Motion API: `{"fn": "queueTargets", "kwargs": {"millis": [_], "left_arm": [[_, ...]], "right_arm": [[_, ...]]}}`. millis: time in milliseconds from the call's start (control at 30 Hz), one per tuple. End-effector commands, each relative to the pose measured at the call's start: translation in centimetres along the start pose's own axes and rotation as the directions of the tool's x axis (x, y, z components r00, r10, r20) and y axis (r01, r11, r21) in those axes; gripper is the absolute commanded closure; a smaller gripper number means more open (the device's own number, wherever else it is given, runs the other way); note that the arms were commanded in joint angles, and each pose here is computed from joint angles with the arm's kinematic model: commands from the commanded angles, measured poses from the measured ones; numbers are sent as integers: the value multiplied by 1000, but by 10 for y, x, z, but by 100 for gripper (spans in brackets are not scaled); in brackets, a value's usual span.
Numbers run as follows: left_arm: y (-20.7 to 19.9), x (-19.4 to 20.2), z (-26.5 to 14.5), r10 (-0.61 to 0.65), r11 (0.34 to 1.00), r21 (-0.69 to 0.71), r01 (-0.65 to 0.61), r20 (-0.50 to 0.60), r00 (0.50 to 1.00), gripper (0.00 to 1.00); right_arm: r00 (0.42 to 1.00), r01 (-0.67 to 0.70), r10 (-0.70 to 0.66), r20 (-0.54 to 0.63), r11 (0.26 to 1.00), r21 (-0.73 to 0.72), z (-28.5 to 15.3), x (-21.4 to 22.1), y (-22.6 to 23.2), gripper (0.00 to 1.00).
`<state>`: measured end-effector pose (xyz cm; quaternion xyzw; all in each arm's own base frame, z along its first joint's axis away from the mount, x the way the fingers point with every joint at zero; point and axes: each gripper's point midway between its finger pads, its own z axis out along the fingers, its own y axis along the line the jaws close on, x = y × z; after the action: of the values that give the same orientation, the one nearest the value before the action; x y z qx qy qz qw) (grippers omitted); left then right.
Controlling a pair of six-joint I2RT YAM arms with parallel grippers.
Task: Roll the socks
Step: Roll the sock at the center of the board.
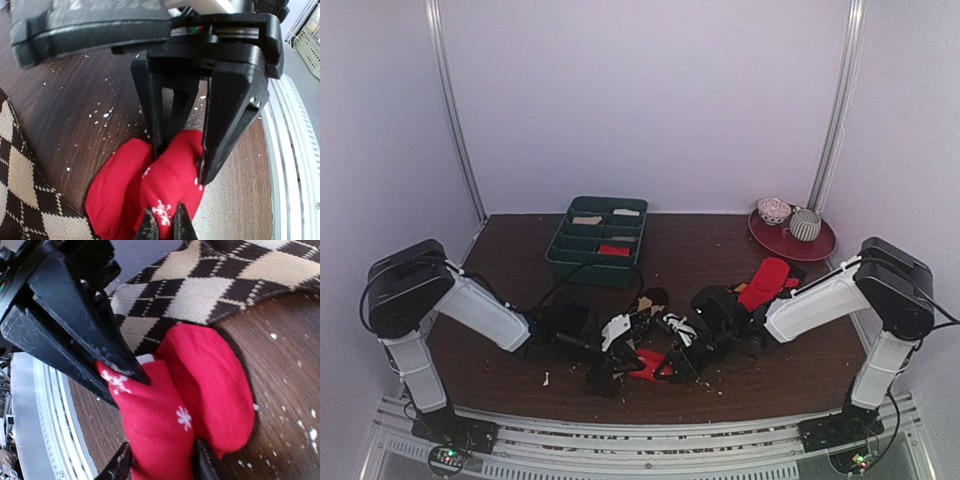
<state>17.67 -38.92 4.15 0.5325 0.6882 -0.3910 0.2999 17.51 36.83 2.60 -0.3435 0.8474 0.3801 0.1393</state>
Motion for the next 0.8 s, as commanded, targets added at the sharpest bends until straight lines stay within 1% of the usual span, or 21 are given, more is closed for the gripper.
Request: {"fn": "queueTargets", "kwargs": {"millis": [0,133,167,200,233,267,433,567,767], "left_arm": [[2,56,0,-123,992,-43,118,-143,982,100],[3,61,1,-133,991,-44,128,-159,978,100],[3,62,1,-133,991,-44,128,-160,978,100],[3,62,1,-134,991,-43,129,-162,978,100],[2,63,1,-136,991,-40,131,-165,977,100],[2,63,1,-136,991,-40,131,-166,977,100],[2,65,3,-136,991,-35,132,-179,974,100],[3,64,3,-133,991,-35,129,-185,974,100],[3,64,3,-133,991,-35,128,-188,973,100]], "right_arm": [[990,-5,30,-137,984,176,-15,36,-29,55],[998,54,-52,-23,989,137,-29,3,-9,42],[998,65,-66,3,991,117,-33,-4,-2,36],[997,72,-74,19,993,95,-34,-7,3,33],[996,76,-79,36,995,71,-35,-10,8,29],[996,76,-78,48,996,52,-36,-12,12,27],[997,61,-61,44,998,-13,-27,-12,19,24],[999,36,-36,13,999,-17,-17,-5,11,23],[999,14,-13,33,1000,-23,-9,-7,5,21]]}}
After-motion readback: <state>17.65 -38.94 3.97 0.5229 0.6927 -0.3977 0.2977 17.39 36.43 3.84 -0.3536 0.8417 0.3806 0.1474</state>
